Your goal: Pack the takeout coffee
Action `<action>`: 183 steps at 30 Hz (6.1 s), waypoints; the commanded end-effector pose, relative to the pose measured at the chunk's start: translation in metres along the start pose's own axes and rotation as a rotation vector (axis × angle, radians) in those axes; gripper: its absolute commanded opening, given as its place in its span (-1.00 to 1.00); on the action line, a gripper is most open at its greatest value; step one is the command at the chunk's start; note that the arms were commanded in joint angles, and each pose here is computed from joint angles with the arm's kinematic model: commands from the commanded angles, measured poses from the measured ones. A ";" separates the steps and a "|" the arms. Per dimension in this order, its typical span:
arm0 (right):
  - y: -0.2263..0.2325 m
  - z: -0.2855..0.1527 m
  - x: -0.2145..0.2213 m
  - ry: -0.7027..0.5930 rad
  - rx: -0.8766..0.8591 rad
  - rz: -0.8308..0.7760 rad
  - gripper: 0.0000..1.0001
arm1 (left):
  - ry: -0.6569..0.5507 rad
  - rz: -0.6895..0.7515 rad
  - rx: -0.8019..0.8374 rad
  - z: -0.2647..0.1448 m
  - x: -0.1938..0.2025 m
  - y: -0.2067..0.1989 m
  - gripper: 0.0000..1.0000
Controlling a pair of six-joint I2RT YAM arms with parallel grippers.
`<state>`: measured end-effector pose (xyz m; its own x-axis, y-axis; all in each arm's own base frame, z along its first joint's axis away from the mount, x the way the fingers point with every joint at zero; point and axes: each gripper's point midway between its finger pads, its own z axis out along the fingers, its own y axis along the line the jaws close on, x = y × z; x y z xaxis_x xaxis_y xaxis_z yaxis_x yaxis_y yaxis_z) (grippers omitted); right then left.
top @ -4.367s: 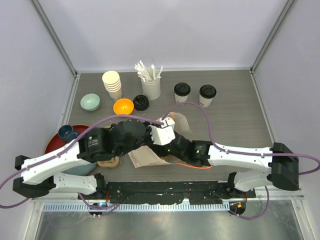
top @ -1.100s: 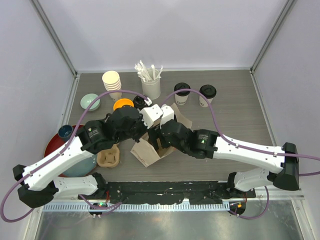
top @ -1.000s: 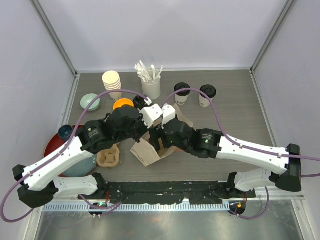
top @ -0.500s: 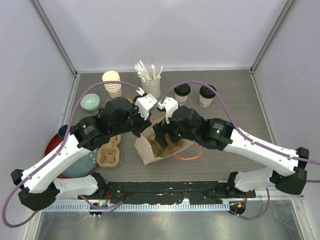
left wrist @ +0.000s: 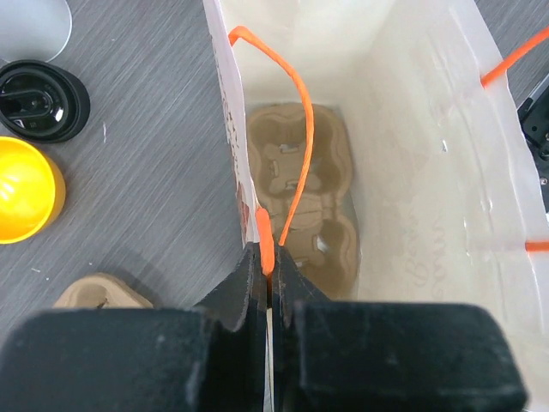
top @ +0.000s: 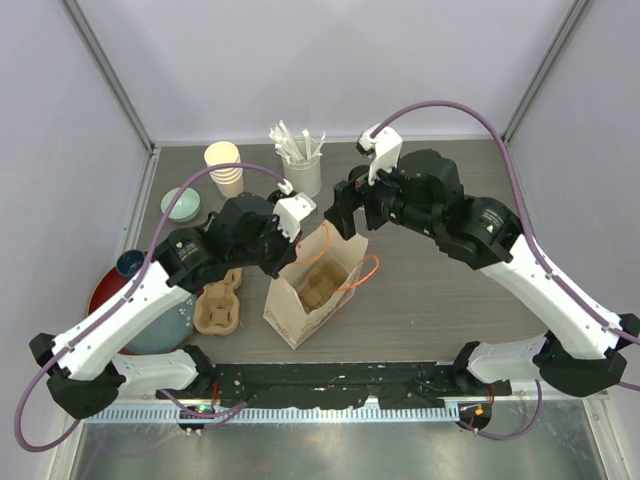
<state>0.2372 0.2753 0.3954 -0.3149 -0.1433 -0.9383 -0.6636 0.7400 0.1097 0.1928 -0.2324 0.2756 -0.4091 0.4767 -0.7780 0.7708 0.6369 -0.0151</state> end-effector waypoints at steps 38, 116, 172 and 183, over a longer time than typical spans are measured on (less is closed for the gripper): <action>-0.247 0.012 0.042 0.138 0.409 0.272 0.99 | 0.049 0.395 -0.203 -0.068 -0.069 0.070 0.54; -0.329 0.113 0.145 0.567 0.402 -0.099 -0.98 | 0.123 -0.193 0.055 -0.045 -0.034 0.095 0.94; 0.086 0.020 0.043 0.326 -0.691 -0.542 -0.98 | 0.206 -0.093 0.275 -0.013 0.004 0.046 -1.00; 0.086 0.035 0.100 0.409 -0.876 -0.771 -0.98 | 0.192 -0.085 0.324 -0.009 -0.001 0.041 -1.00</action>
<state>0.1811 0.3494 0.3054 0.1313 -0.6855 -0.7161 -0.9878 -0.1518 -0.0359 0.2206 -0.1925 0.2672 -0.5830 0.5730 -0.5760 0.8014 0.5222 -0.2917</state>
